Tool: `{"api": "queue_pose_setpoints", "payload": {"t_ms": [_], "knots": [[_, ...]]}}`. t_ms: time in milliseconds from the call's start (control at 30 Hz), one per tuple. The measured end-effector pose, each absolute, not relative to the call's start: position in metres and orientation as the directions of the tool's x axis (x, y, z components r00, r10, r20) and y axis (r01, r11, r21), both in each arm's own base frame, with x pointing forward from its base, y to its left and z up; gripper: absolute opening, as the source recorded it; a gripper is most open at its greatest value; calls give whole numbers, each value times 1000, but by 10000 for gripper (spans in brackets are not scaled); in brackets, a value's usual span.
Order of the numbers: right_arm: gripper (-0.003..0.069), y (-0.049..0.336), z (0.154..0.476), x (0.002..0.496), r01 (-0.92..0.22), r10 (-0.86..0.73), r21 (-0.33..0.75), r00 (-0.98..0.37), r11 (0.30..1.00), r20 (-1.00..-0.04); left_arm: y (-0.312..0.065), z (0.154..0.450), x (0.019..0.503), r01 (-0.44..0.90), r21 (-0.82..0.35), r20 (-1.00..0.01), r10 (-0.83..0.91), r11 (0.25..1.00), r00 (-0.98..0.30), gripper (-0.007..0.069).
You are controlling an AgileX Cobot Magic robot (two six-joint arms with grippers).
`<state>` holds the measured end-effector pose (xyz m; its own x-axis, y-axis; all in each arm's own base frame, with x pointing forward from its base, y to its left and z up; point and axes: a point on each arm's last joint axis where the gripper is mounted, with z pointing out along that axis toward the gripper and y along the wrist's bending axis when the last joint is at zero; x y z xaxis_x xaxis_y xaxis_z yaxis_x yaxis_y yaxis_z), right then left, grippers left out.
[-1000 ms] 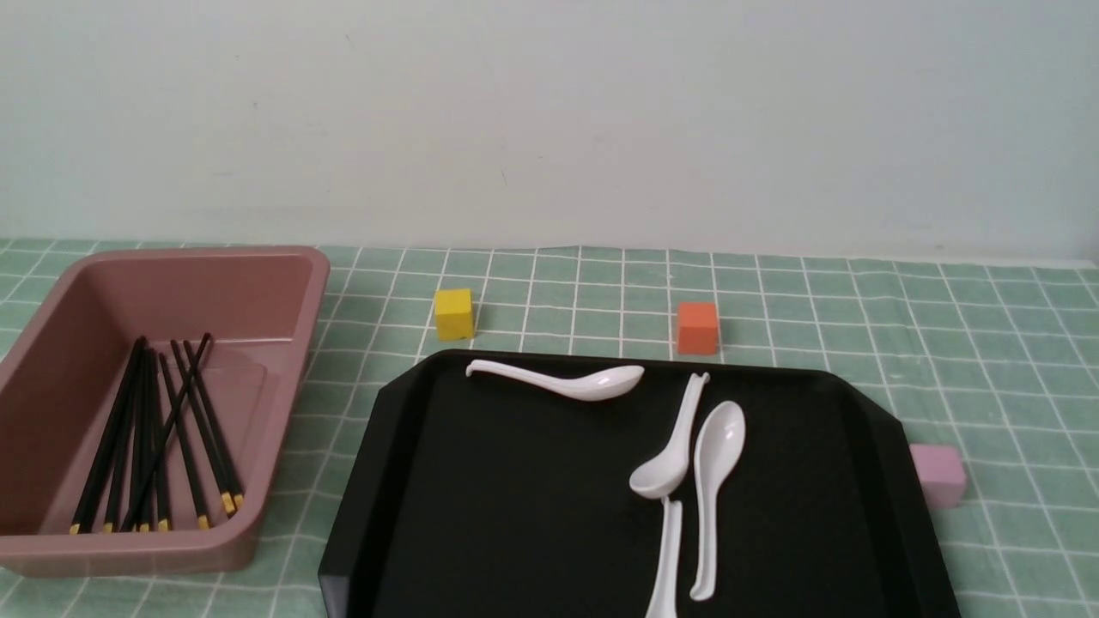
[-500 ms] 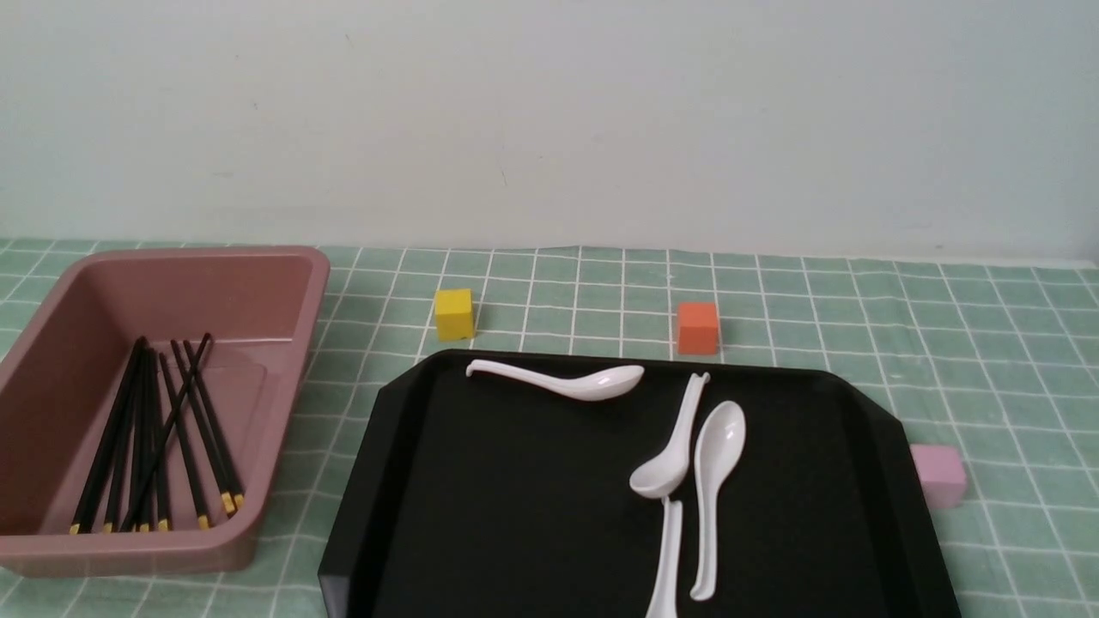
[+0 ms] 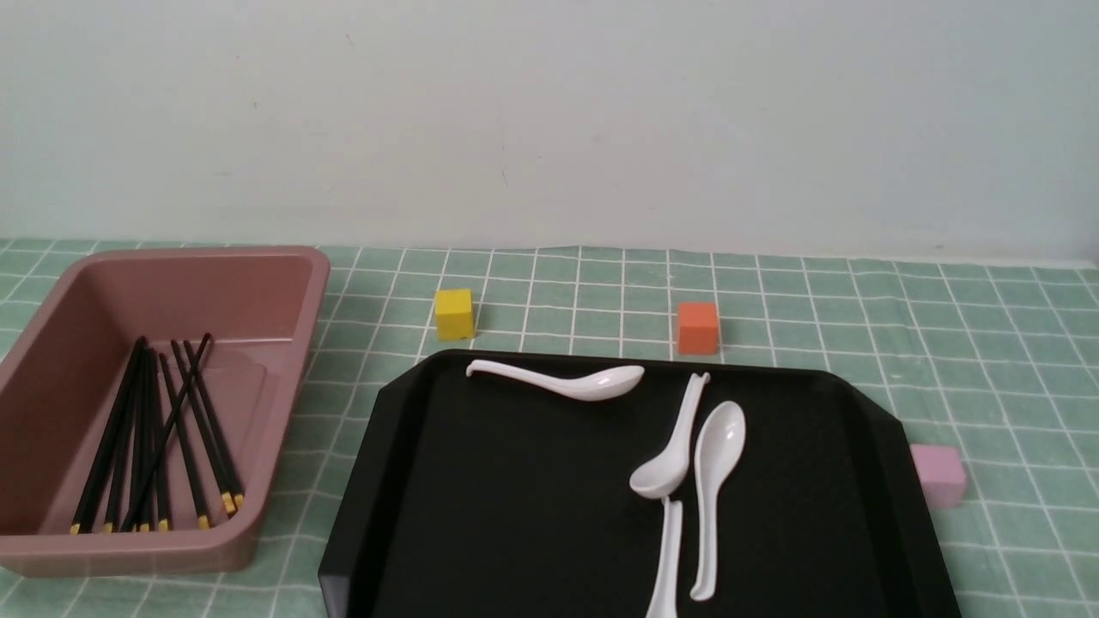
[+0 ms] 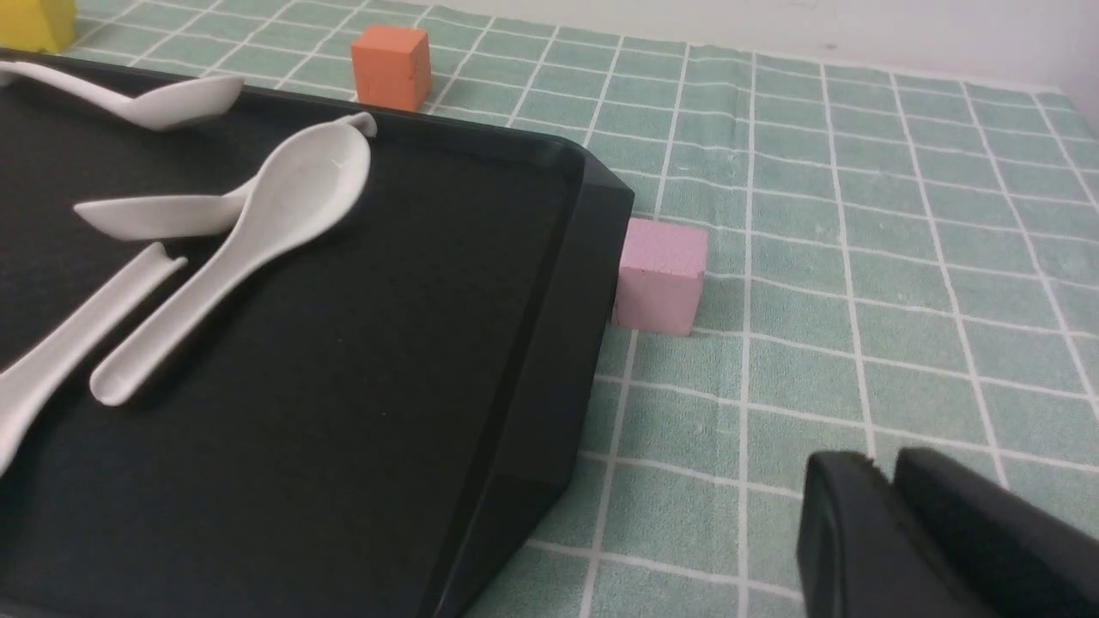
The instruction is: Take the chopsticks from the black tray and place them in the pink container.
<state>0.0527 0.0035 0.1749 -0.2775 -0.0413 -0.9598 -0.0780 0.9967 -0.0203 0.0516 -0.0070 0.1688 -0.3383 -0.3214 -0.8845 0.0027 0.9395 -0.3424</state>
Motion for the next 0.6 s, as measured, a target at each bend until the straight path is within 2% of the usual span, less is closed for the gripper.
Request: {"api": "queue_pose_setpoints", "payload": {"t_ms": [600], "knots": [[122,4,175,53,-78,-41,-20,-278,997,-960,-7,169,52,3,-342,-885,-321,940,-338,239]]}}
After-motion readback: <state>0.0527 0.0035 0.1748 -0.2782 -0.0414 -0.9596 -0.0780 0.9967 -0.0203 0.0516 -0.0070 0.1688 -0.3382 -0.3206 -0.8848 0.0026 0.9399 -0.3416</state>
